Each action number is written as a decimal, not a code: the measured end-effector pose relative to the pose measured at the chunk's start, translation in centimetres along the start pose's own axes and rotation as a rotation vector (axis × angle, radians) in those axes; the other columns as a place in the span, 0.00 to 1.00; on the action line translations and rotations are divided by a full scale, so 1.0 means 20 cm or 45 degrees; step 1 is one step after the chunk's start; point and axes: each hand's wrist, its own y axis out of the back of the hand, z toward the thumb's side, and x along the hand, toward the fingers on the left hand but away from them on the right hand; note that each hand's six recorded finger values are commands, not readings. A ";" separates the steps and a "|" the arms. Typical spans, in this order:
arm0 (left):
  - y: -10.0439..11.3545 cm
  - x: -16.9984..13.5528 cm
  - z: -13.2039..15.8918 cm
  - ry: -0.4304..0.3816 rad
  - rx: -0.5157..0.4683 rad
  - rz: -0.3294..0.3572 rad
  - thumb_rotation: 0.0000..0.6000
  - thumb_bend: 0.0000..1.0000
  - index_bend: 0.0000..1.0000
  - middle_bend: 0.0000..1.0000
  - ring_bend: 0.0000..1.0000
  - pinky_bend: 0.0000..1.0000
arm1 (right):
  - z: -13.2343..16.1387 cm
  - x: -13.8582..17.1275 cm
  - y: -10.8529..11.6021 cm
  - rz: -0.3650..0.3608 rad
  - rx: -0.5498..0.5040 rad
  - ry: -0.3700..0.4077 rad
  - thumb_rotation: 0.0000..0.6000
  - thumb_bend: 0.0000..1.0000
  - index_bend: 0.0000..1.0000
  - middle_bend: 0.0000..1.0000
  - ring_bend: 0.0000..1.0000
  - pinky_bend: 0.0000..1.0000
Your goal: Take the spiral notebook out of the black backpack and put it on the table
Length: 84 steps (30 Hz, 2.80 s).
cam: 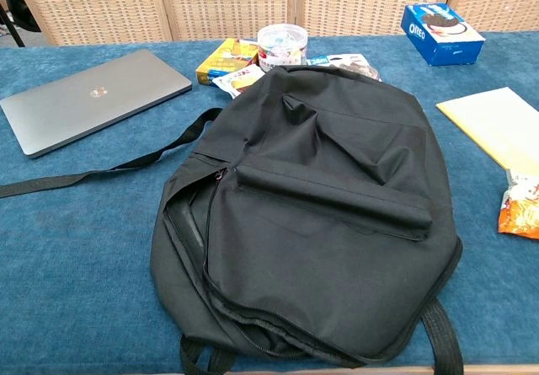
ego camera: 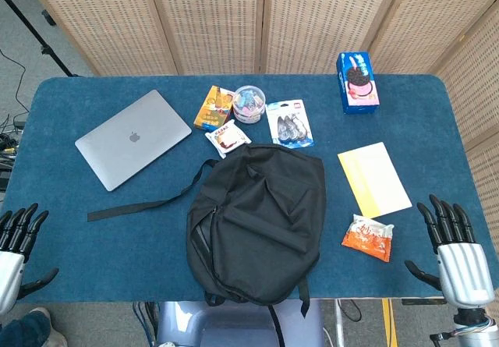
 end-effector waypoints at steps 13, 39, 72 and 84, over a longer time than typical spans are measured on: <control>0.00 0.00 0.01 -0.020 -0.023 -0.016 1.00 0.00 0.00 0.00 0.00 0.00 | 0.11 0.01 -0.06 0.078 -0.034 0.158 1.00 0.00 0.03 0.00 0.00 0.00; -0.02 0.05 -0.08 0.067 -0.026 -0.047 1.00 0.00 0.00 0.00 0.00 0.00 | 1.01 0.08 -0.63 0.566 -0.086 1.194 1.00 0.00 0.17 0.17 0.16 0.18; -0.01 0.06 -0.10 0.079 -0.049 -0.044 1.00 0.00 0.00 0.00 0.00 0.00 | 1.19 -0.01 -0.94 0.514 -0.129 1.150 1.00 0.55 0.29 0.41 0.40 0.36; 0.00 0.06 -0.11 0.079 -0.060 -0.037 1.00 0.00 0.00 0.00 0.00 0.00 | 1.22 -0.12 -0.92 0.426 -0.285 1.058 1.00 0.61 0.58 0.61 0.53 0.53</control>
